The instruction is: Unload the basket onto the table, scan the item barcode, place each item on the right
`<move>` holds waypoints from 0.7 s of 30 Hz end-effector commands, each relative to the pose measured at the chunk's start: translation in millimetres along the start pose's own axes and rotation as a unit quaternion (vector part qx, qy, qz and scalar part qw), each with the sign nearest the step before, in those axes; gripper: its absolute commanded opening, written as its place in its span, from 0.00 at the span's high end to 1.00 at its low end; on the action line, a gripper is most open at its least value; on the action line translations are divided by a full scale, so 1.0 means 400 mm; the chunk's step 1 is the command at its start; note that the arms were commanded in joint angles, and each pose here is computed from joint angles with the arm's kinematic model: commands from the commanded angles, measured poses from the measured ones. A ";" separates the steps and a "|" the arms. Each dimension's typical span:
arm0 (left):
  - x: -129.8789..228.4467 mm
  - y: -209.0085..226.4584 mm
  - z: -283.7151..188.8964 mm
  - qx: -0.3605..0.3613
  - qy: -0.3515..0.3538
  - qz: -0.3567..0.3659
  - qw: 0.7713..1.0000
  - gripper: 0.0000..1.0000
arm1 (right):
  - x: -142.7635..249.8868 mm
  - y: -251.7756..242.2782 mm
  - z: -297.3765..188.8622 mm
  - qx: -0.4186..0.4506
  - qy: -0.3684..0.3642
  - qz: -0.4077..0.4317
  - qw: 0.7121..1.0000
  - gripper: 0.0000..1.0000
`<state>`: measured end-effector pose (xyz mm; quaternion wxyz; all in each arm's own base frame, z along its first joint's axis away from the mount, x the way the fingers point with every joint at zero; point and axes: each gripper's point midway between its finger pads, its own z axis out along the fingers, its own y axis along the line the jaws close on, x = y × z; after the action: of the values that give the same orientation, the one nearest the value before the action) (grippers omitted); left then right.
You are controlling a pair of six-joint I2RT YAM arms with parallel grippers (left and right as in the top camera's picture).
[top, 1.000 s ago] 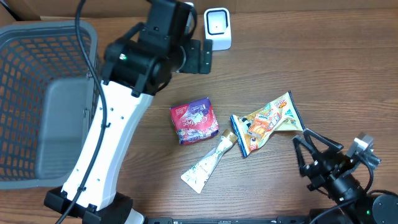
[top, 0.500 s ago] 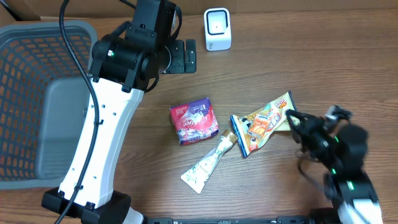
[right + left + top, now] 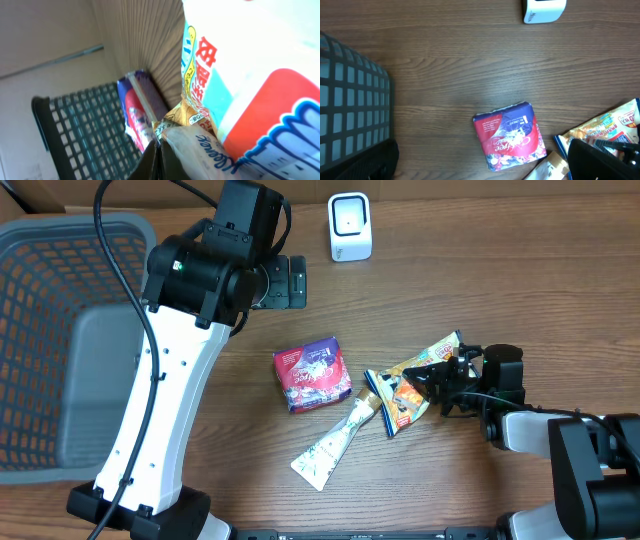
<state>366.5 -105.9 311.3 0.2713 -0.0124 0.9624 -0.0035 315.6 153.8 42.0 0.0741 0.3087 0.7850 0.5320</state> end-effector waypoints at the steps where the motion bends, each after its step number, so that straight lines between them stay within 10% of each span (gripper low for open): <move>1: -0.011 0.019 -0.031 -0.010 -0.020 -0.020 1.000 0.00 | 0.041 -0.009 0.011 -0.005 0.044 -0.043 0.998 0.96; 13: -0.007 0.020 -0.031 -0.010 -0.016 -0.021 1.000 0.00 | 0.115 0.268 -0.075 -0.161 0.095 -0.192 0.964 0.96; 21: -0.007 0.020 -0.031 -0.010 -0.016 -0.021 1.000 0.00 | 0.124 0.084 -0.068 -0.015 0.081 -0.125 0.989 0.96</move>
<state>364.8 -103.1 310.3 0.2681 -0.0242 0.9631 0.0011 282.2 176.6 121.0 0.0574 0.1707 0.7765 0.6039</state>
